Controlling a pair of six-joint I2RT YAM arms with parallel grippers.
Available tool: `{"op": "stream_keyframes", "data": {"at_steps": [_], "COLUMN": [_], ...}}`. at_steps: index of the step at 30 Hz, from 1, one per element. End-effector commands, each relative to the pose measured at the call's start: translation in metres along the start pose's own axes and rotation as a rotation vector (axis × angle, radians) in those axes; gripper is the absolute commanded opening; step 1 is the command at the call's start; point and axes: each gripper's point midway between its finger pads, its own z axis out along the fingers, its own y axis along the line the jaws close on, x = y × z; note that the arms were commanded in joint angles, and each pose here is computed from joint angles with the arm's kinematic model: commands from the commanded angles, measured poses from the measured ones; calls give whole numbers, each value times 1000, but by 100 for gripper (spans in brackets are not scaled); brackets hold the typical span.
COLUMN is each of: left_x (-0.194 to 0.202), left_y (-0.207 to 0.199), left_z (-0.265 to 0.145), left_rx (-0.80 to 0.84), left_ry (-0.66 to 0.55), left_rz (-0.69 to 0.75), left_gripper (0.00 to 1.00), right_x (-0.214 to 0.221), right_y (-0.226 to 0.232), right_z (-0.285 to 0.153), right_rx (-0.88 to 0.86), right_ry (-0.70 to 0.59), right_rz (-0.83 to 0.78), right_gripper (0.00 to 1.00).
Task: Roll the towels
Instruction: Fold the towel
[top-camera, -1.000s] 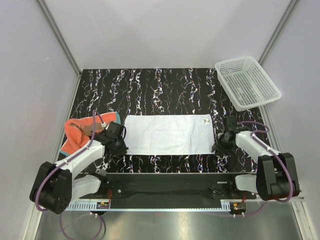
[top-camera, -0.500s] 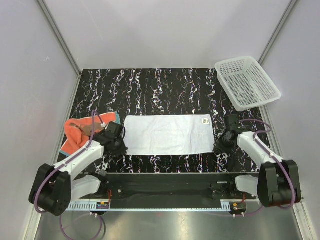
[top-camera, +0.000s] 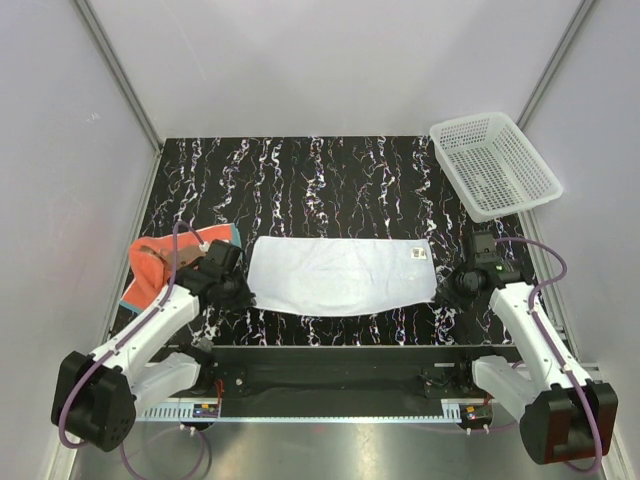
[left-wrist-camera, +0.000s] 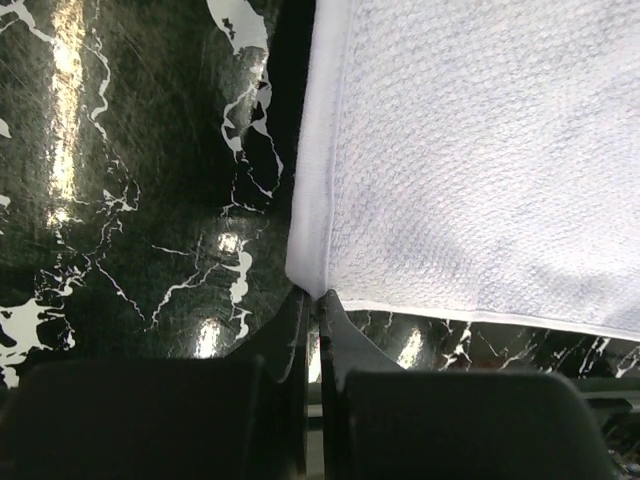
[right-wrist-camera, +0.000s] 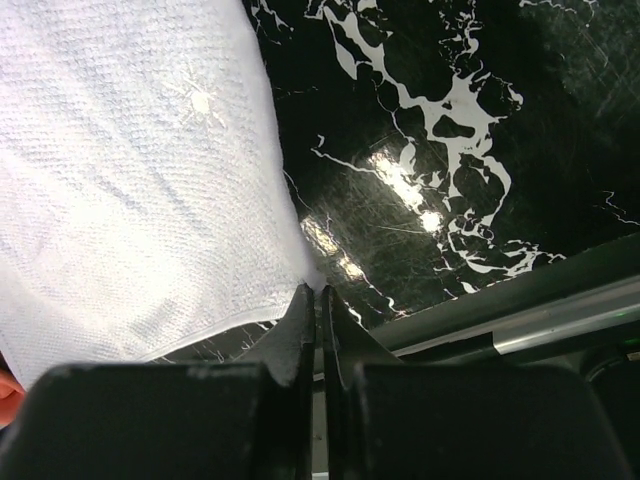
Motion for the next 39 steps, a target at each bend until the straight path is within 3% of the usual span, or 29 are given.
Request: {"op": "stream_keyframes", "data": {"at_steps": [1,6,19,39], "left_x": [-17,-57,-120,-152], "left_y": [-25,-48,-65,-60], "left_z": [-20,-44,-12,32], "left_rx": [69,49,-13,-82], "left_ry": [-24,-79,-69,15], "left_rz": [18,110,125,134], "left_gripper": [0,0,0,0], "right_x": [-14,-43,-91,-122], "right_y": [15,40,83,97], "right_z": [-10,-10,16,56], "right_rx": [-25,-15,28,88], "right_ry": [-44,-82,-112,-96], "right_rz": [6,-65,-163,-172], "right_gripper": [0,0,0,0]}}
